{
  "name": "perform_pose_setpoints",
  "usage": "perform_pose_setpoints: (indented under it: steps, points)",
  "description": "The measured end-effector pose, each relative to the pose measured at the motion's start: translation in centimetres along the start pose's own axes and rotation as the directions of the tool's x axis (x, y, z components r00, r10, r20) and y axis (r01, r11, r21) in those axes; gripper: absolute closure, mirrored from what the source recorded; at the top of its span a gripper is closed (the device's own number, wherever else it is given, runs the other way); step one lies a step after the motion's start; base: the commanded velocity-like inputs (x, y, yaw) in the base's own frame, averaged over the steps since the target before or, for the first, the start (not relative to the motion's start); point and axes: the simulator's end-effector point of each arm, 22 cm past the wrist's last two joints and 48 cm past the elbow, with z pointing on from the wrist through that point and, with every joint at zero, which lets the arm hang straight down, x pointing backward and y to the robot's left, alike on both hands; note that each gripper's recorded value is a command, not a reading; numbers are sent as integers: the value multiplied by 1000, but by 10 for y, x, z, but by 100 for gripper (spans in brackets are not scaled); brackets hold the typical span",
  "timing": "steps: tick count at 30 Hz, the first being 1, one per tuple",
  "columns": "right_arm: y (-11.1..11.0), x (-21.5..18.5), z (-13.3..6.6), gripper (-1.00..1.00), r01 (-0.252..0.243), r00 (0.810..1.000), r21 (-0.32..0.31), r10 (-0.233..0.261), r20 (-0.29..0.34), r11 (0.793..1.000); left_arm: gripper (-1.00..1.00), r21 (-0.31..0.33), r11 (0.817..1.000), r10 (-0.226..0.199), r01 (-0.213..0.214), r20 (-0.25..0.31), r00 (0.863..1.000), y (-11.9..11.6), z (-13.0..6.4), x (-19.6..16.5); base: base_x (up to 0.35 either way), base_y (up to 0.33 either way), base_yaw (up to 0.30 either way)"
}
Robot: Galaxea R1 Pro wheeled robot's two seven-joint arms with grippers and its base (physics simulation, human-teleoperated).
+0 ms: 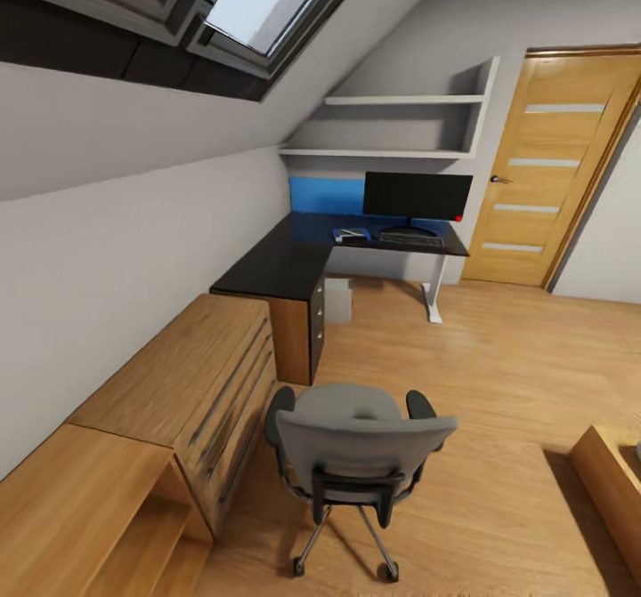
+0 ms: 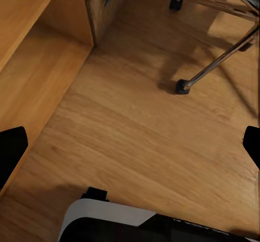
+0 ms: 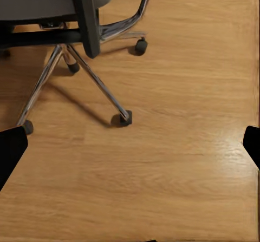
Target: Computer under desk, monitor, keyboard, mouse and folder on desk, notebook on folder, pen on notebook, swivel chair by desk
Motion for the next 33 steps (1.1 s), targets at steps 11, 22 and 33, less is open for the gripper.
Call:
perform_pose_setpoints:
  steps: [11, 22, 33]
  points:
    - [1, 0, 0, -100, 1, 1000, -2, -1, 0, 1000, -100, -1, 1000, 0, 0, 0, 1000, 0, 0, 0, 0, 4, -300]
    - [4, 0, 0, -100, 10, 1000, -12, -10, 1, 1000, -100, -2, 1000, 0, 0, 1, 1000, 1, 0, 0, 0, 178, -170]
    - [4, 0, -1, -100, 13, 1000, -16, -13, 2, 1000, -100, -1, 1000, 0, 0, 1, 1000, 0, 0, 0, -73, 96, -6]
